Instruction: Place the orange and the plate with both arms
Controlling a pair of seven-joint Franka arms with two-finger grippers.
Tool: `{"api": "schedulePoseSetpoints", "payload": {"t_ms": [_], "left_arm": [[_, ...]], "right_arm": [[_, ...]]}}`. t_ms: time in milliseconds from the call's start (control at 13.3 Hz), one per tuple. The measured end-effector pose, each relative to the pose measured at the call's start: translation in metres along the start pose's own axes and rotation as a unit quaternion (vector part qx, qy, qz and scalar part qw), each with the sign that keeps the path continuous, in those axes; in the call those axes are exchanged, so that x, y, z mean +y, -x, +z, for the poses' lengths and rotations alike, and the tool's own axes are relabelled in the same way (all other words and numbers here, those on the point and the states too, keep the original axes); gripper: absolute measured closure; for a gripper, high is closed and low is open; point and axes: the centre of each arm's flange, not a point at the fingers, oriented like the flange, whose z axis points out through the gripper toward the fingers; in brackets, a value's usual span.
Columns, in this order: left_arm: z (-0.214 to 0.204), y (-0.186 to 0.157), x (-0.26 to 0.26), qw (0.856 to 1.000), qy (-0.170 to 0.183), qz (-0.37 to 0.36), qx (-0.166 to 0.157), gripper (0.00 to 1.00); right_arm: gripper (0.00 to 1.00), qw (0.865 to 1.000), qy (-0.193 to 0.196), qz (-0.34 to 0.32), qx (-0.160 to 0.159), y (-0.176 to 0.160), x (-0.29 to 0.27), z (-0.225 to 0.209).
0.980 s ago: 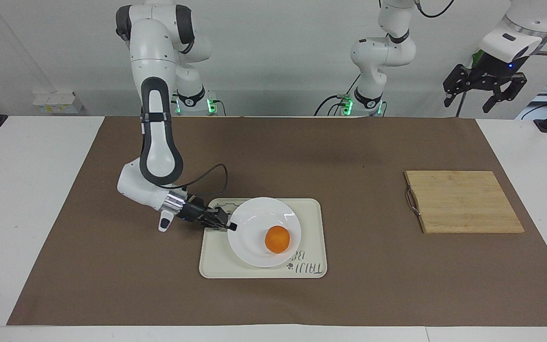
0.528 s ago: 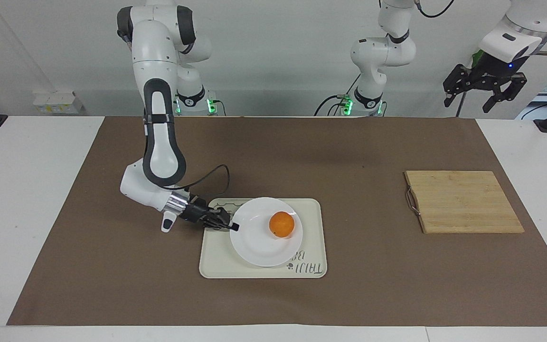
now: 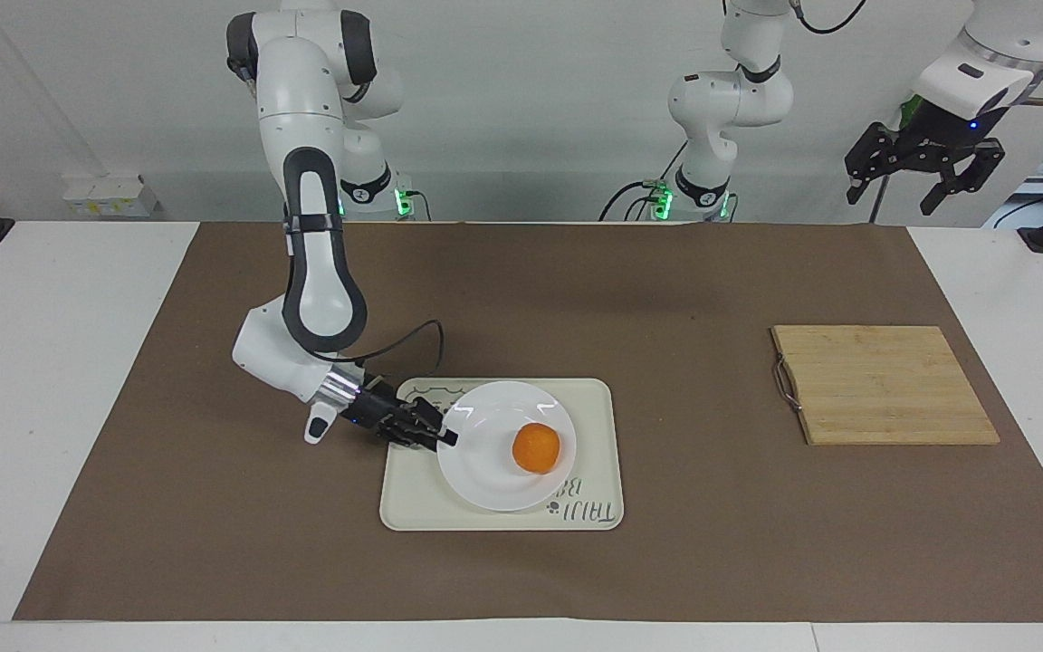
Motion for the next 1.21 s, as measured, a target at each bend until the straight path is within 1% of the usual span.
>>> {"api": "schedulePoseSetpoints", "payload": {"t_ms": [226, 377, 528, 678, 754, 904, 1055, 1206], "left_arm": [[0.000, 0.000, 0.000, 1.000, 0.000, 0.000, 0.000, 0.00], [0.000, 0.000, 0.000, 1.000, 0.000, 0.000, 0.000, 0.00], [0.000, 0.000, 0.000, 1.000, 0.000, 0.000, 0.000, 0.00], [0.000, 0.000, 0.000, 1.000, 0.000, 0.000, 0.000, 0.00], [0.000, 0.000, 0.000, 1.000, 0.000, 0.000, 0.000, 0.00], [0.000, 0.000, 0.000, 1.000, 0.000, 0.000, 0.000, 0.00], [0.000, 0.000, 0.000, 1.000, 0.000, 0.000, 0.000, 0.00], [0.000, 0.000, 0.000, 1.000, 0.000, 0.000, 0.000, 0.00]], "right_arm": [[0.01, 0.996, 0.078, -0.031, -0.011, -0.009, -0.020, -0.022], [0.00, 0.991, 0.121, -0.057, -0.011, -0.015, -0.036, -0.048], [0.00, 0.980, 0.180, -0.084, -0.018, -0.019, -0.046, -0.074], [0.00, 0.966, 0.234, -0.102, -0.039, -0.018, -0.056, -0.097], [0.00, 0.960, 0.255, -0.105, -0.051, -0.015, -0.063, -0.108], [0.00, 0.949, 0.291, -0.098, -0.073, -0.006, -0.081, -0.132], [0.00, 0.939, 0.319, -0.084, -0.094, 0.006, -0.097, -0.162], [0.00, 0.930, 0.344, -0.071, -0.105, 0.018, -0.111, -0.190]]}}
